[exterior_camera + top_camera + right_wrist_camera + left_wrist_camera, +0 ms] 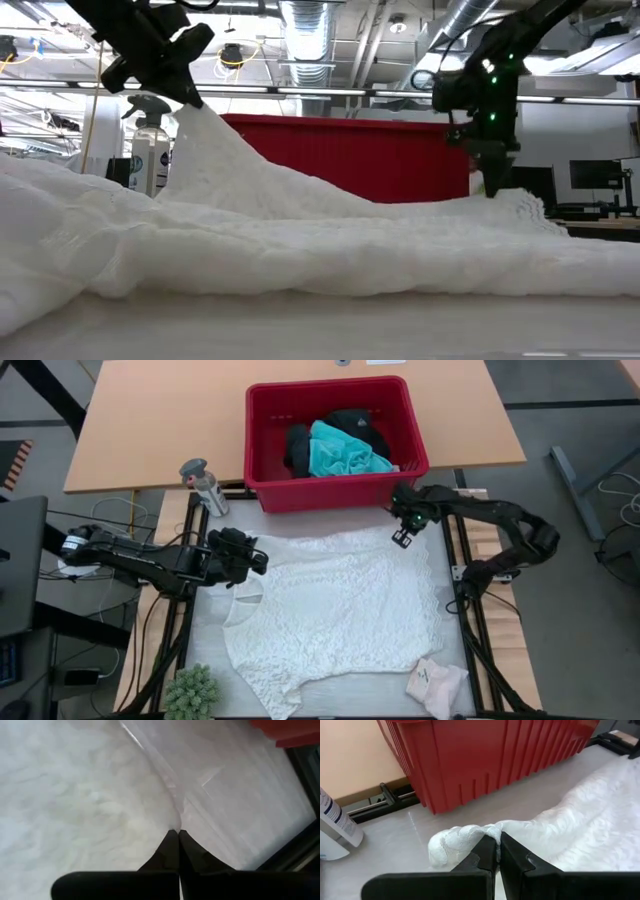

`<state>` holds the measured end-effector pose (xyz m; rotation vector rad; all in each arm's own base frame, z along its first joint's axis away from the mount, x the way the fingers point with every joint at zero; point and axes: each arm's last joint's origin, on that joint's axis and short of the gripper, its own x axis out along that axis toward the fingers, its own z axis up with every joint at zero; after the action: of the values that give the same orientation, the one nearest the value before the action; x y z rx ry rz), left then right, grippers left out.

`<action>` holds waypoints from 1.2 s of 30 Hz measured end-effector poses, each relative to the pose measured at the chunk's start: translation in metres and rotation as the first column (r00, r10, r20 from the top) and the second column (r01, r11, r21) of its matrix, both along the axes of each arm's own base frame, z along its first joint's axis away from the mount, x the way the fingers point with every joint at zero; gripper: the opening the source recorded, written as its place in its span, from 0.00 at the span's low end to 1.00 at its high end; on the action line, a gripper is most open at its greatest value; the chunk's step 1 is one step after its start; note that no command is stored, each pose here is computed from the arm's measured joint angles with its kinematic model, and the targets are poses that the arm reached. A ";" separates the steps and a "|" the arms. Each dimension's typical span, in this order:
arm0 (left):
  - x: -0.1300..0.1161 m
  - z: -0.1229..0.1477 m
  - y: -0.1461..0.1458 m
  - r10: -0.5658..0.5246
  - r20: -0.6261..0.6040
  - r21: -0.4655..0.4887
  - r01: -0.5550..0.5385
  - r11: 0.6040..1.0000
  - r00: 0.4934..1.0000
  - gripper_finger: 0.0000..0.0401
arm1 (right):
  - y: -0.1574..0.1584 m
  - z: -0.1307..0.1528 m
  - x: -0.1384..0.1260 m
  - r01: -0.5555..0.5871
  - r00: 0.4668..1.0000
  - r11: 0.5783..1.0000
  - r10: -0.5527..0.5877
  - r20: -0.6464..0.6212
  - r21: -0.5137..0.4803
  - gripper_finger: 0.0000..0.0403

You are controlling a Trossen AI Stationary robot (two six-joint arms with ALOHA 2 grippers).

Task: Fold Laundry from Bin
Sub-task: Fold the white blouse

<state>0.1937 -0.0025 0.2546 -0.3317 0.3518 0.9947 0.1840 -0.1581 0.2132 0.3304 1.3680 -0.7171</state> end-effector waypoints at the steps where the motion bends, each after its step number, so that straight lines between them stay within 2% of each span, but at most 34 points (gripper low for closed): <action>1: 0.001 0.001 -0.001 -0.009 0.011 -0.003 0.009 1.000 1.000 0.00 | 0.005 0.002 0.001 0.001 1.000 1.000 -0.001 0.003 0.000 0.04; 7: 0.003 0.010 -0.016 -0.182 0.039 -0.072 0.185 0.980 0.982 0.00 | 0.038 0.019 0.001 0.003 1.000 1.000 -0.003 0.000 -0.021 0.04; 14: 0.001 0.033 -0.039 -0.277 0.060 -0.016 0.279 0.960 0.959 0.00 | 0.078 0.034 -0.009 0.043 0.999 0.998 -0.044 -0.031 -0.035 0.04; 18: -0.006 0.036 -0.050 -0.339 0.022 -0.035 0.339 0.940 0.941 0.00 | 0.098 0.040 -0.014 0.072 0.997 0.997 -0.073 -0.011 -0.035 0.04; 24: -0.022 0.022 -0.057 -0.319 -0.062 -0.144 0.308 0.940 0.946 0.00 | 0.122 0.041 -0.017 0.117 0.993 0.992 -0.116 0.023 -0.049 0.04; 29: -0.030 0.018 -0.062 -0.311 -0.080 -0.165 0.295 0.941 0.947 0.00 | 0.140 0.029 -0.019 0.128 0.992 0.991 -0.128 0.015 -0.036 0.04; 32: -0.032 0.018 -0.065 -0.325 -0.081 -0.176 0.307 0.935 0.942 0.00 | 0.149 0.021 -0.021 0.147 0.989 0.989 -0.147 0.009 -0.034 0.04; 36: -0.034 0.006 -0.069 -0.354 -0.084 -0.248 0.324 0.913 0.932 0.00 | 0.158 0.014 -0.024 0.163 0.987 0.986 -0.163 0.003 -0.015 0.05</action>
<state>0.1596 -0.0713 0.2606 -0.4016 0.6226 0.6327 0.1604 0.0000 0.2275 0.4342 1.3437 -0.8624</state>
